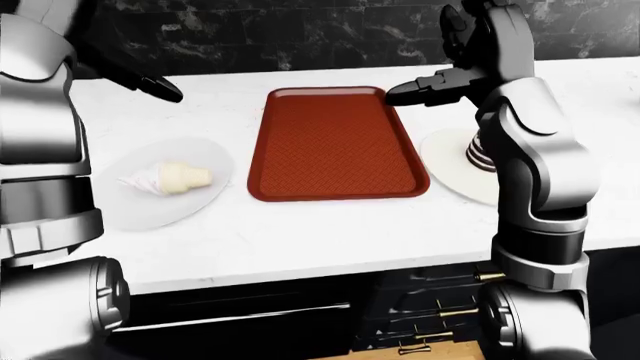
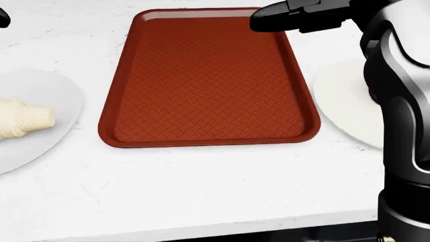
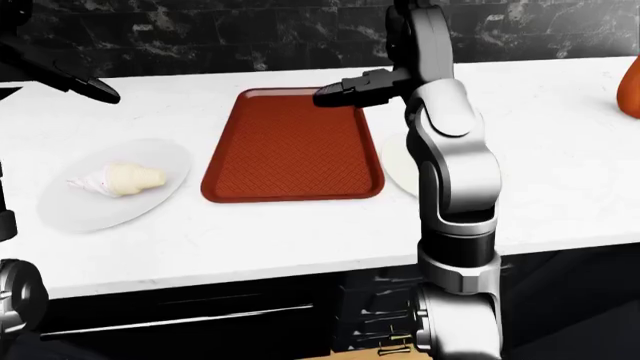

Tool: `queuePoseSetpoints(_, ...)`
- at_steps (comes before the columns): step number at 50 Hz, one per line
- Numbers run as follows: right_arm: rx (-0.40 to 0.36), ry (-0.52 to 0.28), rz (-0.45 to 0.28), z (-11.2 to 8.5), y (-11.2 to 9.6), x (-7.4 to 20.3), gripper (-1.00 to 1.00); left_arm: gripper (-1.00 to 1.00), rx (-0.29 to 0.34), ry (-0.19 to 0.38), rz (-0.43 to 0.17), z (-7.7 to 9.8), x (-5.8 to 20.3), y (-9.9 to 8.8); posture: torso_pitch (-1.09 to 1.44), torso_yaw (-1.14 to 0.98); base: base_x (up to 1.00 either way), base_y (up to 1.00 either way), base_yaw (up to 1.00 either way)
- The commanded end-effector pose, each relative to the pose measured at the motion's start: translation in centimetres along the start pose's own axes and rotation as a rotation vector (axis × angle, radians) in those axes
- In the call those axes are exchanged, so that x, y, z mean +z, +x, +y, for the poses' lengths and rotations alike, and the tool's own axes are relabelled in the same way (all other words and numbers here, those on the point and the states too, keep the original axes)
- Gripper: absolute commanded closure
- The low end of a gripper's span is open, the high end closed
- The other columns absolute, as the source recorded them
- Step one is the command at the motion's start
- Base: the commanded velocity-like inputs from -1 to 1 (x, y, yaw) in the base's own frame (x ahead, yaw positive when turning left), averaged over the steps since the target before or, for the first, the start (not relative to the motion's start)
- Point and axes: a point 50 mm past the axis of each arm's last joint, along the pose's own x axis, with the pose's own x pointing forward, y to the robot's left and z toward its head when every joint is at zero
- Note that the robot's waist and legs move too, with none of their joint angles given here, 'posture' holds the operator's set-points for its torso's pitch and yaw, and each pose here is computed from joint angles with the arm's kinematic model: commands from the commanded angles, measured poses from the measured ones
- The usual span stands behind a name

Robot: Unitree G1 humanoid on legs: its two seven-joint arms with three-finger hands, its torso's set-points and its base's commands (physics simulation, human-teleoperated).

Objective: Move the dessert items from the plate to the tray.

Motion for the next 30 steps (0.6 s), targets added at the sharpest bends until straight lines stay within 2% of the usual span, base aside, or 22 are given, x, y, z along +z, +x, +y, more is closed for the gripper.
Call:
queuePoseSetpoints(1,-0.022,-0.011,-0.093,-0.5,-0.1,2.0,-1.00,-1.00,-0.022,0.079,-0.079,0.9,1.8,-0.2,0.00,0.00,0.00,0.00,0.00)
queuePoseSetpoints(2,-0.024,-0.009,-0.092,-0.5,-0.1,1.9,-1.00,-1.00,-0.052,0.114,-0.074,0.7,1.6,-0.2,0.00,0.00,0.00,0.00,0.00)
queuePoseSetpoints(3,-0.023,-0.005,-0.093,-0.5,-0.1,1.9,-1.00,-1.00,-0.053,0.133,-0.072,0.8,1.6,-0.2,0.00,0.00,0.00,0.00,0.00)
queuePoseSetpoints(5,-0.024,-0.007,-0.090,-0.6,-0.1,1.8,-1.00,-1.00,-0.095,0.166,-0.063,0.7,1.5,-0.4,0.00,0.00,0.00,0.00,0.00)
queuePoseSetpoints(6,-0.023,-0.007,-0.090,-0.6,-0.1,1.8,-1.00,-1.00,-0.132,0.187,-0.052,0.4,1.3,-0.7,0.00,0.00,0.00,0.00,0.00)
queuePoseSetpoints(8,-0.024,-0.008,-0.091,-0.6,-0.1,1.8,-1.00,-1.00,-0.152,0.214,-0.043,0.5,1.2,-1.2,0.00,0.00,0.00,0.00,0.00)
queuePoseSetpoints(10,-0.022,-0.008,-0.091,-0.5,-0.1,1.7,-1.00,-1.00,-0.215,0.260,-0.028,0.1,0.4,-2.0,0.00,0.00,0.00,0.00,0.00)
queuePoseSetpoints(18,-0.012,-0.007,-0.091,-0.3,0.0,1.6,-1.00,-1.00,-0.348,0.322,-0.024,0.1,-1.0,-4.5,0.00,0.00,0.00,0.00,0.00)
queuePoseSetpoints(22,-0.007,-0.002,-0.092,-0.2,0.1,1.5,-1.00,-1.00,-0.429,0.355,0.006,-0.5,-2.0,-5.5,0.00,0.00,0.00,0.00,0.00)
queuePoseSetpoints(26,-0.001,0.001,-0.091,0.0,0.1,1.3,-1.00,-1.00,-0.463,0.385,0.012,-1.2,-2.7,-6.1,0.00,0.00,0.00,0.00,0.00)
queuePoseSetpoints(28,0.000,0.003,-0.090,0.0,0.0,1.2,-1.00,-1.00,-0.454,0.391,0.012,-1.3,-2.7,-5.9,0.00,0.00,0.00,0.00,0.00)
queuePoseSetpoints(30,0.002,0.003,-0.090,0.1,0.0,1.2,-1.00,-1.00,-0.472,0.390,0.017,-1.8,-3.0,-6.0,0.00,0.00,0.00,0.00,0.00)
